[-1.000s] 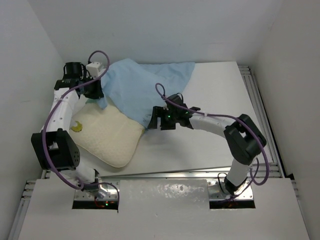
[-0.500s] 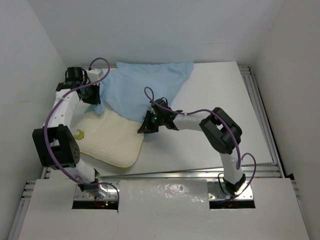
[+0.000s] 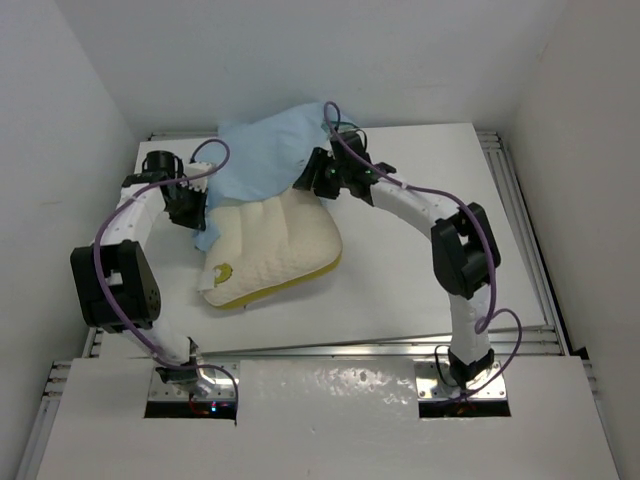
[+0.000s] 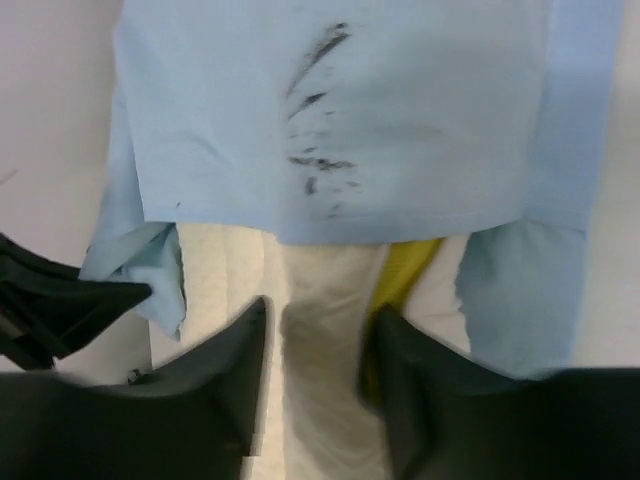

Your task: Put the pillow into the pillowcase

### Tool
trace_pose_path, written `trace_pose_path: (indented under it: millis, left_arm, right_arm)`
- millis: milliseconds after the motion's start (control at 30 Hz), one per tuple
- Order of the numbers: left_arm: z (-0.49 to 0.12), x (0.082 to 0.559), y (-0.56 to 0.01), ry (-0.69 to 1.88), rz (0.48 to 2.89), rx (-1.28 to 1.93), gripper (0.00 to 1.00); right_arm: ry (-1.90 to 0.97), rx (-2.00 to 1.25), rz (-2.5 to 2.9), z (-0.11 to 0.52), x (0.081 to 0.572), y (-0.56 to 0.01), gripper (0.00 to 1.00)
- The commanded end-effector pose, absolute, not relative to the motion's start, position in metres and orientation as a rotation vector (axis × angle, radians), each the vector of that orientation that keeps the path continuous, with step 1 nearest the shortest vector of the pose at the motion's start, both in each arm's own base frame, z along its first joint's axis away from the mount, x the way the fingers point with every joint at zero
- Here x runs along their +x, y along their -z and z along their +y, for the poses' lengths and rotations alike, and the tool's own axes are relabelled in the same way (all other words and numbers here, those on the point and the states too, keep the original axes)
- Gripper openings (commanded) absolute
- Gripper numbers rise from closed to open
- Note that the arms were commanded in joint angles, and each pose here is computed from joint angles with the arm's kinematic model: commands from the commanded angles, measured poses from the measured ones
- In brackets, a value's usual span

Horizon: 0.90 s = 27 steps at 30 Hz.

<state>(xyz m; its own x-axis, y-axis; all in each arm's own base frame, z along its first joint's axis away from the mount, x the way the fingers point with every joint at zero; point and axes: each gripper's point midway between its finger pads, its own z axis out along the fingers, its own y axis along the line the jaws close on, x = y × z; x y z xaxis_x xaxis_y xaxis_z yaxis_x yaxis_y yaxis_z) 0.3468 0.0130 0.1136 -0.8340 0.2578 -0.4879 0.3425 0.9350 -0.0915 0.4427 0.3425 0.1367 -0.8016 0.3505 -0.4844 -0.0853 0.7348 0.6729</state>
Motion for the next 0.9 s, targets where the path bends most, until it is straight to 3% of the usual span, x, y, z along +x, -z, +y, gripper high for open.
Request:
trace_pose_path:
  millis: [0, 100, 233, 333, 367, 433, 533, 667, 733, 867]
  left_arm:
    - [0.012, 0.346, -0.095, 0.255, 2.656, 0.412, 0.00]
    - [0.021, 0.347, -0.085, 0.203, 2.697, 0.390, 0.00]
    - [0.031, 0.351, -0.079, 0.135, 2.713, 0.374, 0.00]
    - [0.036, 0.351, -0.075, 0.101, 2.734, 0.364, 0.00]
    - [0.039, 0.351, -0.074, 0.078, 2.744, 0.360, 0.00]
    - [0.042, 0.349, -0.071, 0.060, 2.755, 0.357, 0.00]
    - [0.046, 0.348, -0.068, 0.032, 2.774, 0.352, 0.00]
    - [0.053, 0.346, -0.064, -0.018, 2.798, 0.348, 0.00]
    - [0.054, 0.344, -0.063, -0.022, 2.810, 0.347, 0.00]
    - [0.053, 0.343, -0.062, -0.014, 2.815, 0.337, 0.00]
  right_arm:
    - [-0.879, -0.015, 2.504, 0.354, 0.418, -0.110, 0.53]
    - [-0.675, -0.092, 2.524, 0.319, 0.410, -0.107, 0.65]
    - [-0.525, -0.009, 2.496, 0.261, 0.409, -0.123, 0.63]
    - [-0.522, 0.192, 2.475, 0.219, 0.416, -0.128, 0.31]
    - [-0.512, 0.261, 2.497, 0.202, 0.409, -0.114, 0.11]
    - [-0.537, 0.322, 2.482, 0.197, 0.406, -0.097, 0.04]
    - [-0.642, 0.330, 2.496, 0.215, 0.412, -0.077, 0.11]
    - [-0.764, 0.316, 2.511, 0.242, 0.420, -0.055, 0.28]
    - [-0.822, 0.281, 2.486, 0.255, 0.426, -0.051, 0.43]
    - [-0.811, 0.228, 2.521, 0.277, 0.421, -0.036, 0.53]
